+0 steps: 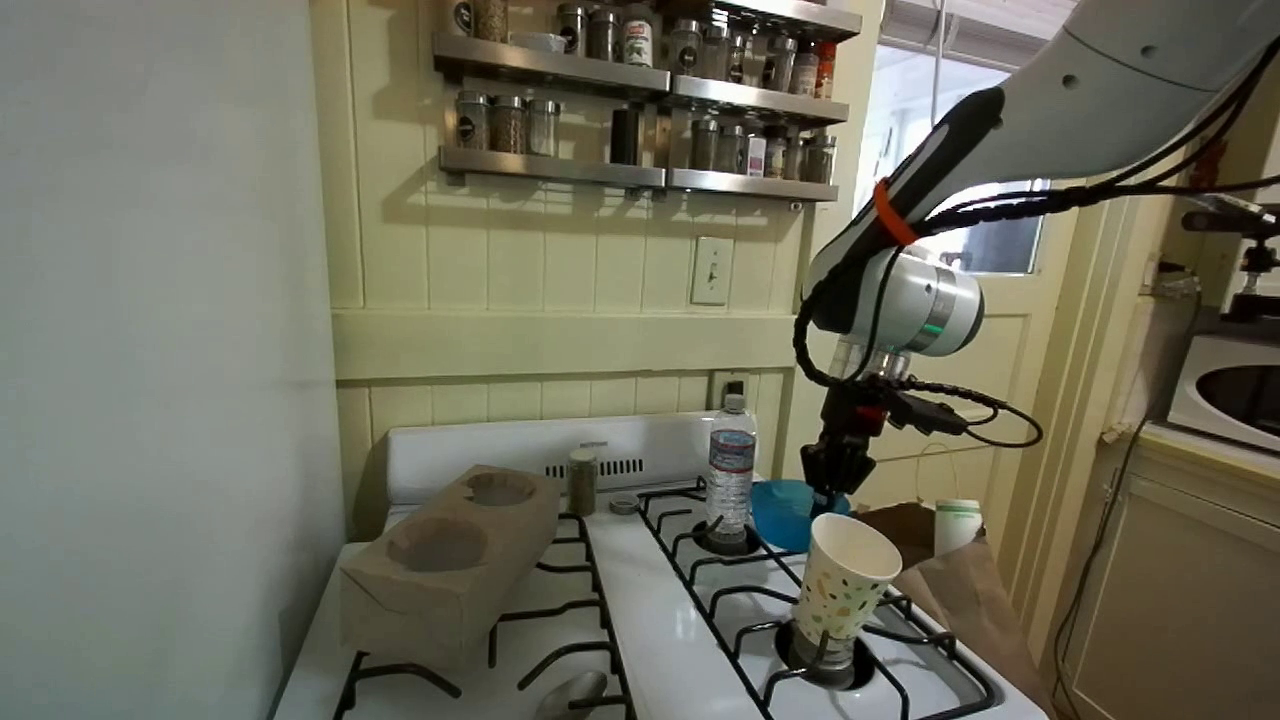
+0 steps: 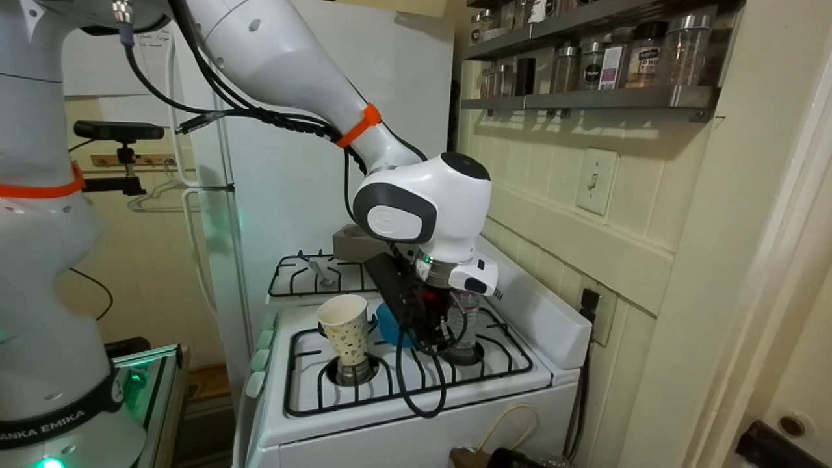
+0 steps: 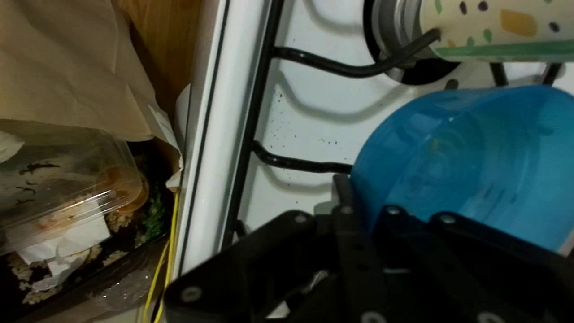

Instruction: Put the blue bowl onto the stove top

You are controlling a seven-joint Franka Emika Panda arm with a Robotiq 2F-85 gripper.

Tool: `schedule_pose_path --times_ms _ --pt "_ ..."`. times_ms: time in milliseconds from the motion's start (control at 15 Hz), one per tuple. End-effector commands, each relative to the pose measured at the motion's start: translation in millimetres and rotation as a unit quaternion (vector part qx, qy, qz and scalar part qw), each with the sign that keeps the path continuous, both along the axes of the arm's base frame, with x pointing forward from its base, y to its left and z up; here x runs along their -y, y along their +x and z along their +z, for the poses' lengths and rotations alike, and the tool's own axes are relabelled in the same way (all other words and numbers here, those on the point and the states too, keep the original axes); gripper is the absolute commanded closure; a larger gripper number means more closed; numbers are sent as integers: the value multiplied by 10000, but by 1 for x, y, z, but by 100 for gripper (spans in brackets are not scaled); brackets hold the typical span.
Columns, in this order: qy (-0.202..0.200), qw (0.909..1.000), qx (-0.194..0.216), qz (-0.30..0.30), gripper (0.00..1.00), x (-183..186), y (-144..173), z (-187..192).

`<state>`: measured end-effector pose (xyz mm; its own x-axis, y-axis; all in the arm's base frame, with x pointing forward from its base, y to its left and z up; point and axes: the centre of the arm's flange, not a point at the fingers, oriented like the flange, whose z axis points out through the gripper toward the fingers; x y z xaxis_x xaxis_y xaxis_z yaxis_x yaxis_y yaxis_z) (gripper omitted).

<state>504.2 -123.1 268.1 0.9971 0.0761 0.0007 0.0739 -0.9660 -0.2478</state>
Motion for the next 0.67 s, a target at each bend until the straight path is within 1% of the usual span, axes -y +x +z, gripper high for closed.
schedule_pose_path --times_ms 0,67,133,200,400,467,533,600 --pt "-235 9994 72 -233 99 -7 -9 4" --pt "-156 9997 89 -177 99 -13 -8 4" --pt "-86 9999 81 -110 70 -16 -8 5" --pt "-26 9999 86 -55 69 -21 -7 6" --pt "45 10000 78 41 49 -30 -6 8" --pt "30 9999 93 42 40 -31 -6 9" --pt "36 9999 119 23 31 -29 -7 11" --pt "49 9999 147 14 25 -26 -9 15"
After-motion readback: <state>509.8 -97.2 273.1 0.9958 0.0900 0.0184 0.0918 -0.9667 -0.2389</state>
